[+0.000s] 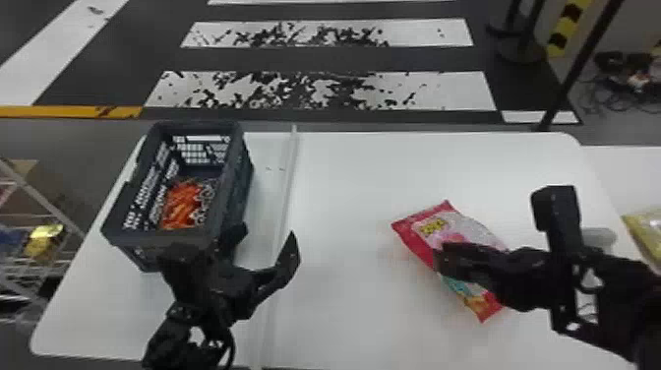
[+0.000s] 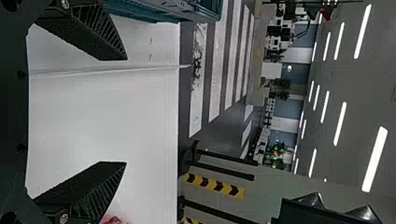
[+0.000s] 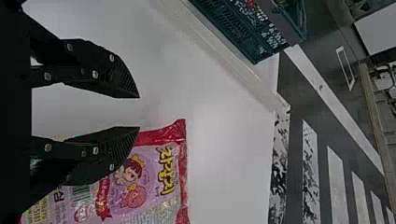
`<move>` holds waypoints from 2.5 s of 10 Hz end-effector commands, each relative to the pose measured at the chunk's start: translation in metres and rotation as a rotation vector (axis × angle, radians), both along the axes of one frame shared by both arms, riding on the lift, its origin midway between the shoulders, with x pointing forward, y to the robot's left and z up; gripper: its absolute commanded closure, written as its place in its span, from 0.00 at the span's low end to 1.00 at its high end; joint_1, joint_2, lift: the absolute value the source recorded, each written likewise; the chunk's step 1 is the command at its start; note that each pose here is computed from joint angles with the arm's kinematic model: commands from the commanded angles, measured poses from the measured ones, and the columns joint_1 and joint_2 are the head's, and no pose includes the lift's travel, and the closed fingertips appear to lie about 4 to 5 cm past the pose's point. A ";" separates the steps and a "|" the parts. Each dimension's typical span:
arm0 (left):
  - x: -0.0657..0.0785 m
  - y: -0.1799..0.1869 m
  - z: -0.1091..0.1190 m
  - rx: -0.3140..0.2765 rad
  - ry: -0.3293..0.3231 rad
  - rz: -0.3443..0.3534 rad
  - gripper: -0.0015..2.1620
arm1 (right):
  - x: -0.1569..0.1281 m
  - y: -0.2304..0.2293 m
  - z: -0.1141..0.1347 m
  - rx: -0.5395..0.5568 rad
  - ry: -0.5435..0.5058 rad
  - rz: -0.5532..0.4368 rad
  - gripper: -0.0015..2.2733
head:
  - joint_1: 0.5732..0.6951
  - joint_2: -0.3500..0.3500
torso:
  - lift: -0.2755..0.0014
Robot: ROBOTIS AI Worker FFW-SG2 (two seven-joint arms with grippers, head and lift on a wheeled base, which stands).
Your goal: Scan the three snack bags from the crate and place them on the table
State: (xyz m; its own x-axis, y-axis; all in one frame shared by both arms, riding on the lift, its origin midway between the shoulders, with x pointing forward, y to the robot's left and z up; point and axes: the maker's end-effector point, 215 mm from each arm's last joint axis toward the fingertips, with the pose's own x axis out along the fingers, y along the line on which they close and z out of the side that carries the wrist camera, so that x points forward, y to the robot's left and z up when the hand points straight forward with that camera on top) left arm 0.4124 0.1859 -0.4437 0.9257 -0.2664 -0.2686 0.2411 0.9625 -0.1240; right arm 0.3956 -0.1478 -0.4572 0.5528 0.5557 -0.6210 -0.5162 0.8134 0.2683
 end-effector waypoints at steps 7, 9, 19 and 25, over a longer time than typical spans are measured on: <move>-0.001 0.000 -0.001 -0.001 0.002 0.002 0.03 | 0.049 0.007 -0.063 -0.028 -0.066 0.067 0.99 | 1.00 0.59 | 0.77; 0.000 0.001 -0.001 -0.001 0.002 0.002 0.03 | 0.060 -0.003 -0.082 -0.068 -0.059 0.067 0.99 | 1.00 0.58 | 0.77; -0.001 0.001 -0.002 -0.001 0.002 0.003 0.03 | 0.075 -0.004 -0.028 0.084 -0.177 0.001 0.99 | 1.00 0.56 | 0.77; -0.003 0.002 0.000 0.002 0.001 0.002 0.03 | 0.075 0.027 -0.071 0.003 -0.140 0.100 0.99 | 1.00 0.61 | 0.77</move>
